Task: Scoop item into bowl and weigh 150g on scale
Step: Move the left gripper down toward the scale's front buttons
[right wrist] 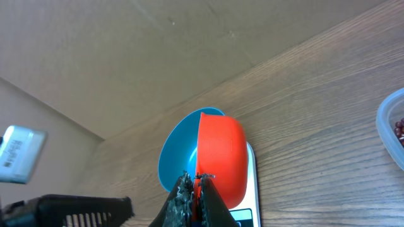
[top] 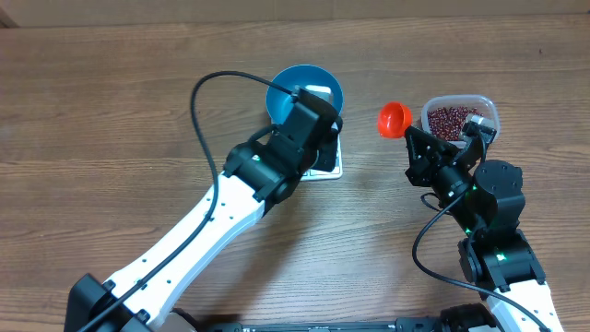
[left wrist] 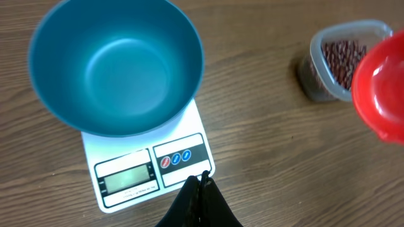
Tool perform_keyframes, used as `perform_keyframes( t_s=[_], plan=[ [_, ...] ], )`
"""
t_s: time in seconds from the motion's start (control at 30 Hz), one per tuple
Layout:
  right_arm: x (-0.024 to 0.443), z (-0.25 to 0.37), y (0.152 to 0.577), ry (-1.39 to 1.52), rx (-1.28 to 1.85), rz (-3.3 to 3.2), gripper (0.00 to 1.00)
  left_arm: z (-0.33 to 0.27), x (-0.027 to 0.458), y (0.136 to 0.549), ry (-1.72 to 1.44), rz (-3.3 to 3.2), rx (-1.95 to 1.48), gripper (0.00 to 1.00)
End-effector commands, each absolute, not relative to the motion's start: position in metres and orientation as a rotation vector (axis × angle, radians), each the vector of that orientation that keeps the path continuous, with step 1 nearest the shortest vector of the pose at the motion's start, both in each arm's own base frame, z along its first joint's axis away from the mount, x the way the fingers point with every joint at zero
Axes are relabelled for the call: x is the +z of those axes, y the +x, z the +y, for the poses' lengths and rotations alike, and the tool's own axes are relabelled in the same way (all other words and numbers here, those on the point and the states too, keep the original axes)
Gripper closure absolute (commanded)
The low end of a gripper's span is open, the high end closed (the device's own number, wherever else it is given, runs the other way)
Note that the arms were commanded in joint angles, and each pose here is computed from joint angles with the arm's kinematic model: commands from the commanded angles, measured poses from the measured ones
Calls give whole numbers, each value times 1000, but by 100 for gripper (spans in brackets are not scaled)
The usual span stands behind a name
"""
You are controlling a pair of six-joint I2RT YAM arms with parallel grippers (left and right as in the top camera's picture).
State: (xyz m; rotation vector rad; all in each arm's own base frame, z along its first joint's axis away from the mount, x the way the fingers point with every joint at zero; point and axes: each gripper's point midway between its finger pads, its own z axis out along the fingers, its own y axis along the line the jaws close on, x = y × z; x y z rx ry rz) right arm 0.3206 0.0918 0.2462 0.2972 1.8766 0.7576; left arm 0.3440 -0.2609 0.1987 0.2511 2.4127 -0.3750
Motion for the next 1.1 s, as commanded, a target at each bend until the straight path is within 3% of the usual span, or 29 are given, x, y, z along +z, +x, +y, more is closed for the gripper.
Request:
perform_keyframes(
  t_s=[0.0,0.3,1.07],
  plan=[
    [262,86,322,303,734,1833,96,-264,181,344,326,2435,-325,96],
    [253,72,324,368,650,1849,96,-269,146,347,342,2508,-288,96],
    [257,68,321,364,620,1837,96,-266,128,347,346,2540,-253,94]
  ],
)
